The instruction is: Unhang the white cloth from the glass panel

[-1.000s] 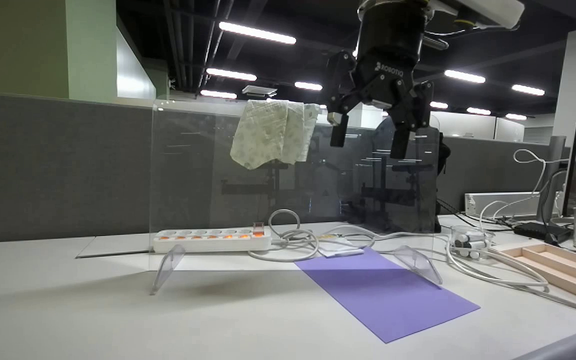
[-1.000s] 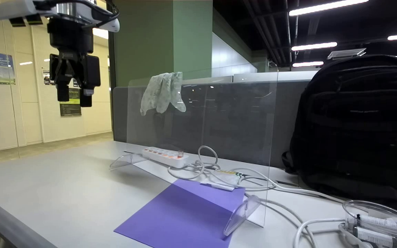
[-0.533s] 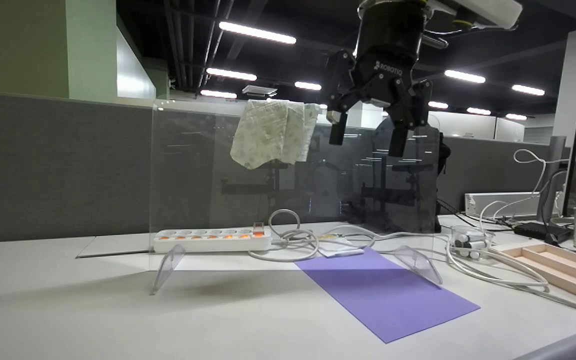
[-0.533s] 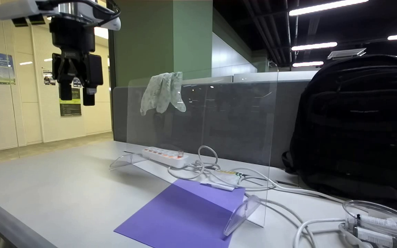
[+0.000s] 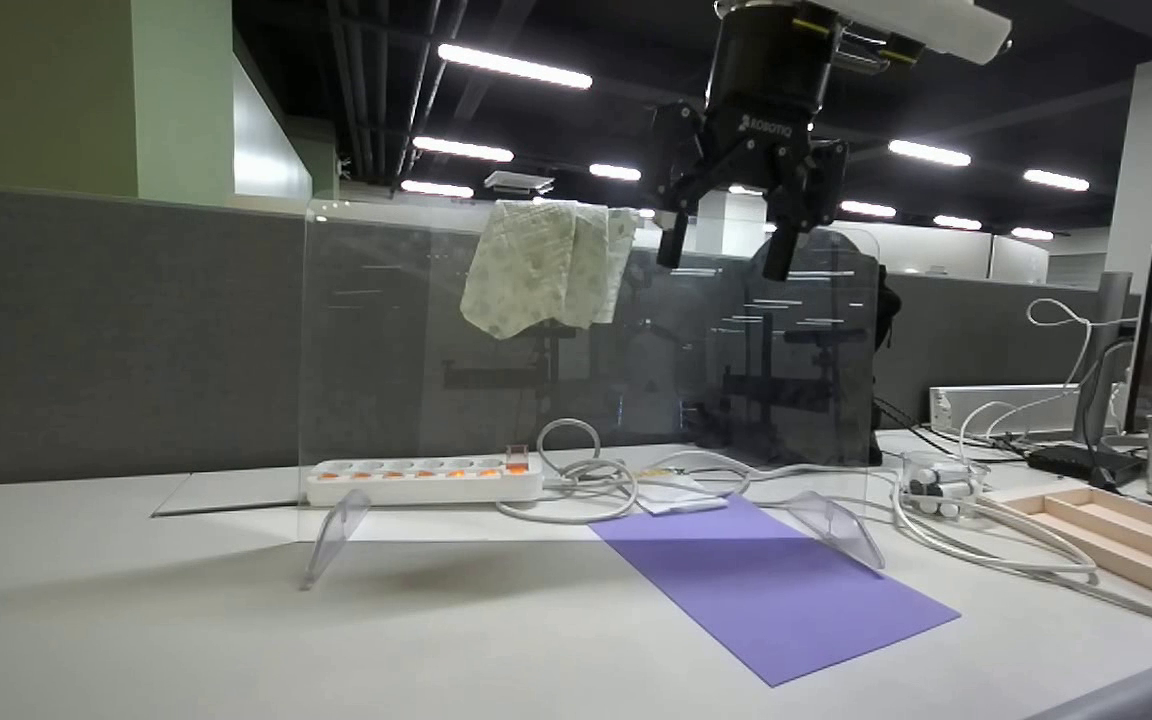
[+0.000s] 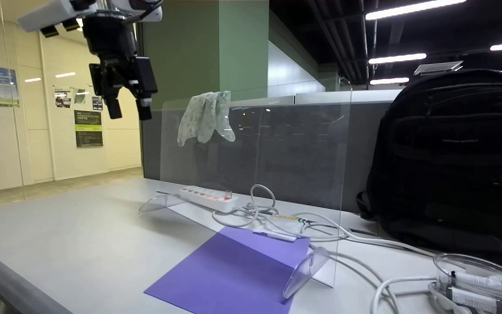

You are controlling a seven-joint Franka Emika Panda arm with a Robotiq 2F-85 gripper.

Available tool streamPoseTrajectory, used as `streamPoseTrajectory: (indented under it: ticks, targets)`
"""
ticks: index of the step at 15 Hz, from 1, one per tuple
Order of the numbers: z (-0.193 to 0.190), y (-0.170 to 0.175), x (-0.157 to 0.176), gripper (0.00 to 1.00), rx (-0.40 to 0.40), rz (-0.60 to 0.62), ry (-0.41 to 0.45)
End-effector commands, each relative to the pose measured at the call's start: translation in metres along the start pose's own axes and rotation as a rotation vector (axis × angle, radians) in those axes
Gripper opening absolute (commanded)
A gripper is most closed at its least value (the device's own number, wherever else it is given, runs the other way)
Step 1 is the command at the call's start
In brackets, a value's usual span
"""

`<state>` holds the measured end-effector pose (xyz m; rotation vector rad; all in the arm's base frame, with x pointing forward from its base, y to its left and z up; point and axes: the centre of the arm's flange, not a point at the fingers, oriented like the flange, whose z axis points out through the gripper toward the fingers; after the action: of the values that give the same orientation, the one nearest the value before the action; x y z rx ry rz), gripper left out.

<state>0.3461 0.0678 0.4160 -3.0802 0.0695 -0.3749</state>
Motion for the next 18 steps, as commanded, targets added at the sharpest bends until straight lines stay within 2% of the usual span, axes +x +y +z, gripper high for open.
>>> streamPoseTrajectory:
  ticks: [1, 5, 9, 14, 18]
  targets:
    - [-0.014, 0.011, 0.023, 1.0, -0.075, 0.06, 0.151]
    - [-0.024, 0.023, 0.054, 1.0, -0.114, 0.101, 0.318]
    - [-0.029, 0.022, 0.082, 1.0, -0.108, 0.107, 0.428]
    - [-0.024, 0.009, 0.118, 1.0, -0.03, 0.088, 0.458]
    - [-0.01, -0.004, 0.138, 1.0, 0.002, 0.075, 0.481]
